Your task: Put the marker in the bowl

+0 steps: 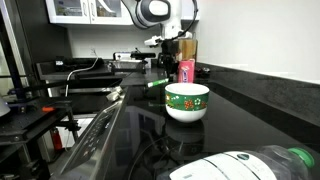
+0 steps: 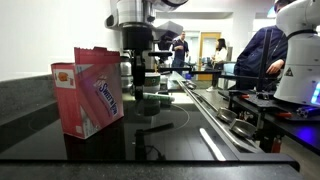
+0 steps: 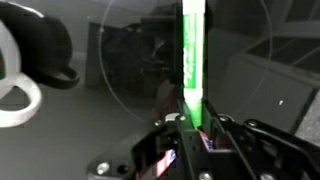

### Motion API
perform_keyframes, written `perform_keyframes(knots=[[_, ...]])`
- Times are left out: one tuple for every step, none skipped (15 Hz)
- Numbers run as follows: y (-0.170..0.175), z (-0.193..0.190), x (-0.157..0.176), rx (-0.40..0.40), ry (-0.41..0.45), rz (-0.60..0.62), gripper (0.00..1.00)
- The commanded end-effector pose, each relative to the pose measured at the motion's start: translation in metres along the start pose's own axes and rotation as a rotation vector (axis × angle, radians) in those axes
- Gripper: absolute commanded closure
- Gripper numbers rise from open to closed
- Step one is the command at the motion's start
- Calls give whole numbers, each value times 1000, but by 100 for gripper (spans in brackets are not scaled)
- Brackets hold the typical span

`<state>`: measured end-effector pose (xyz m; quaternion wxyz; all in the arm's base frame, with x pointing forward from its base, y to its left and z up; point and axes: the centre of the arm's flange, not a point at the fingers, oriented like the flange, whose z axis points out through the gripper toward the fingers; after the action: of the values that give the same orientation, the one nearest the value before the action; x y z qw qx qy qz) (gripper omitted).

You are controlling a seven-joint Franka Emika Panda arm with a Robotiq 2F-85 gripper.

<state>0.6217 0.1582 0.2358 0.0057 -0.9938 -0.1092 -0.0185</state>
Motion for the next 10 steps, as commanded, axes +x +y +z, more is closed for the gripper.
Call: perform_keyframes(knots=[[50,-39,-60,40,163,-17,95],[67,-48,-69,48,212,-16,95],[85,-58,-80,62,258,-10,95],[102,-68,-89,68,298,-4,95],[117,-77,-98,80,338,-3,95],[130,-87,-107,97,375,-12,95],[142,-96,-114,115,411,-29,95],[150,-104,-119,122,436,-41,95],[157,-114,-121,134,469,-64,95],[164,-124,-123,135,499,-76,95]])
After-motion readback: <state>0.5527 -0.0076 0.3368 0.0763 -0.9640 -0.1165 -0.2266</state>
